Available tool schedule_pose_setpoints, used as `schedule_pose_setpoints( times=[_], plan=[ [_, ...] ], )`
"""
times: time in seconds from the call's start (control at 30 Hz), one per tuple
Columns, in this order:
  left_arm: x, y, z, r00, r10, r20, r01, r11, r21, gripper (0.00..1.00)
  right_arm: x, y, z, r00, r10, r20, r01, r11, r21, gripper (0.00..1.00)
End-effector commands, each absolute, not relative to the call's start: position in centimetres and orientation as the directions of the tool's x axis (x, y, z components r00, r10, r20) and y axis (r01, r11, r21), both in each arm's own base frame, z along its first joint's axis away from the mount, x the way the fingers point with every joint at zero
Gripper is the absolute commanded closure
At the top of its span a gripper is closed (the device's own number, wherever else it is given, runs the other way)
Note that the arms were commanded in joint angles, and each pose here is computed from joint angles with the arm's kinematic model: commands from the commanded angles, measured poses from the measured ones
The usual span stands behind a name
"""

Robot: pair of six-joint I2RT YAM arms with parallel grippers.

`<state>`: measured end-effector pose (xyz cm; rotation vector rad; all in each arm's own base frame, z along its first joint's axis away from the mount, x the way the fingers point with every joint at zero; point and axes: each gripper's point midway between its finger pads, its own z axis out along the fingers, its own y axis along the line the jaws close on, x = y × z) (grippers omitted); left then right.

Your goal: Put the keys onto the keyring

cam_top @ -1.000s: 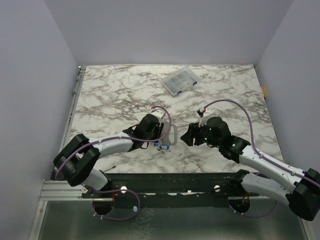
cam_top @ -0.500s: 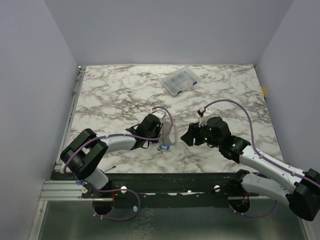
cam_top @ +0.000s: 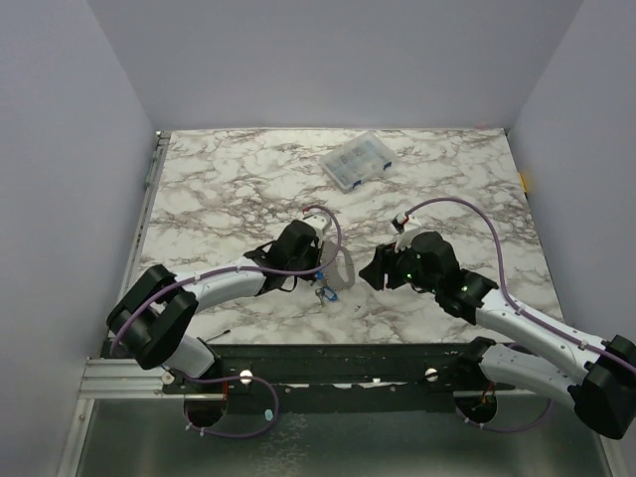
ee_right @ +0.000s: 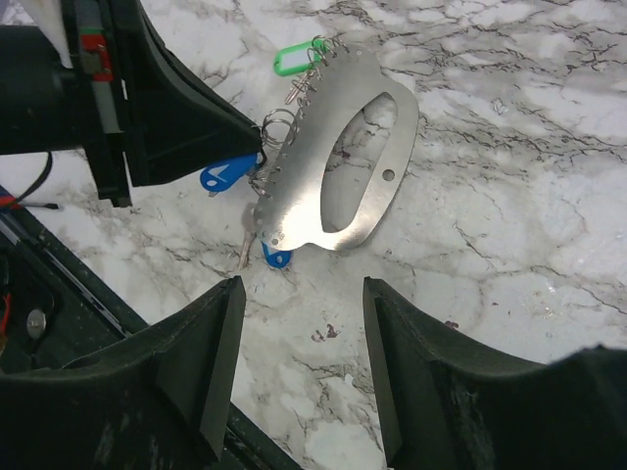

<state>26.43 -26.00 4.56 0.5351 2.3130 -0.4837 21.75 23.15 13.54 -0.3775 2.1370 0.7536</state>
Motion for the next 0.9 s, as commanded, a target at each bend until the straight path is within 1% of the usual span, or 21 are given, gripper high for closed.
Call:
schedule_pose_setpoints(
  times=[0.0, 0.27, 0.4, 0.63, 0.87],
  plan=[
    [26.1, -27.2, 8.9, -0.654, 0.213, -0.725, 0.536, 0.808, -0.246, 1.00, 21.9, 23.2, 13.6, -0.594, -0.014, -0.804, -0.525, 0.765, 0.374, 0.41],
    [25.4, -27.4, 11.3, -0.670, 0.203, -0.714, 0.536, 0.797, -0.277, 1.00, 21.8, 23.8, 14.3, -0.578, -0.016, -0.816, -0.556, 0.739, 0.380, 0.41],
    [25.0, -27.8, 13.3, -0.666, 0.183, -0.723, 0.548, 0.778, -0.307, 1.00, 21.3, 24.3, 15.0, -0.546, -0.027, -0.837, -0.610, 0.698, 0.376, 0.42],
    [24.3, -28.3, 15.8, -0.682, 0.174, -0.710, 0.558, 0.751, -0.352, 1.00, 20.7, 25.6, 18.7, -0.386, 0.031, -0.922, -0.745, 0.579, 0.332, 0.43],
    [23.2, -29.0, 19.2, -0.689, 0.131, -0.713, 0.573, 0.700, -0.426, 1.00, 20.7, 26.0, 20.5, -0.203, 0.036, -0.978, -0.830, 0.524, 0.192, 0.43]
  ],
)
